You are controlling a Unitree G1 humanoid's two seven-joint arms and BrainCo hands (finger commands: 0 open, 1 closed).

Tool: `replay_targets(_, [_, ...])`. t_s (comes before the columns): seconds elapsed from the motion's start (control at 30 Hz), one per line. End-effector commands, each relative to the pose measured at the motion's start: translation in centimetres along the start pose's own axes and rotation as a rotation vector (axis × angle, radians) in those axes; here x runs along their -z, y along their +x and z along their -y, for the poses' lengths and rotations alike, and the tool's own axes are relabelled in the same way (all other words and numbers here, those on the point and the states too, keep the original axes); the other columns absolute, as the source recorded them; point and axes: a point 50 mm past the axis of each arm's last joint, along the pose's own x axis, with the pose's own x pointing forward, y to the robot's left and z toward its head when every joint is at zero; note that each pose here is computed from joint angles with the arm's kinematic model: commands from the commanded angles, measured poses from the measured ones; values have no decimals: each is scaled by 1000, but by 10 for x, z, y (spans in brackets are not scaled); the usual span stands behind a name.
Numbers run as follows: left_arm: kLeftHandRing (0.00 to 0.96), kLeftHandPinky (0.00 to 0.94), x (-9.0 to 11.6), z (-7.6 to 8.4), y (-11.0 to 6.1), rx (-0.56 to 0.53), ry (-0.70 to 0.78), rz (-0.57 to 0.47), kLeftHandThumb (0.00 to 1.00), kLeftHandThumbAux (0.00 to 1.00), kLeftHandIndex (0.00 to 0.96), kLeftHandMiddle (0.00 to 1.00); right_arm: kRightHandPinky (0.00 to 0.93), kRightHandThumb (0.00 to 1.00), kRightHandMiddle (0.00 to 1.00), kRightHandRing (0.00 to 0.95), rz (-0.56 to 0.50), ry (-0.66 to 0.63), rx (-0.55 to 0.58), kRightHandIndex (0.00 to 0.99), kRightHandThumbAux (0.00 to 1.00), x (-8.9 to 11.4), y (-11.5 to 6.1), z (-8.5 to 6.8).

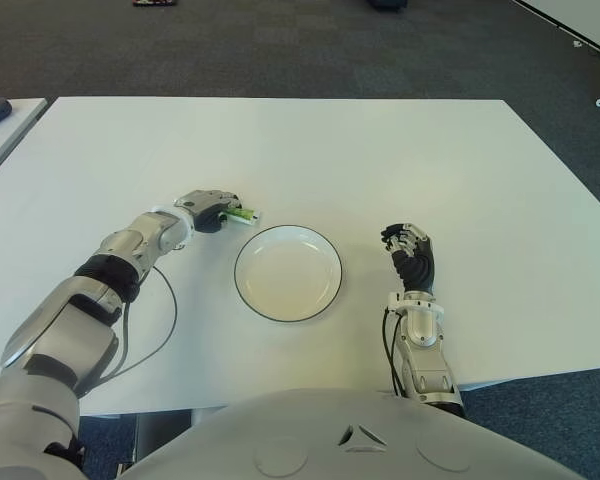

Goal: Put the toothpaste on the table into the plate.

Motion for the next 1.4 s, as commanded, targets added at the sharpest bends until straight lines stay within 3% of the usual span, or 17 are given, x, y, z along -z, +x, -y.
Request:
replay_targets(0.03, [625,617,-2,30,-4,125,-10,-6,718,693,431,636,460,704,488,456,-14,-3,3,427,732,1,0,-1])
replay_targets(1.4, [780,765,-3,37,-2,1,-14,-71,722,702,441,783,470,704,490,462,-12,10,7,427,732,-1,-1,0])
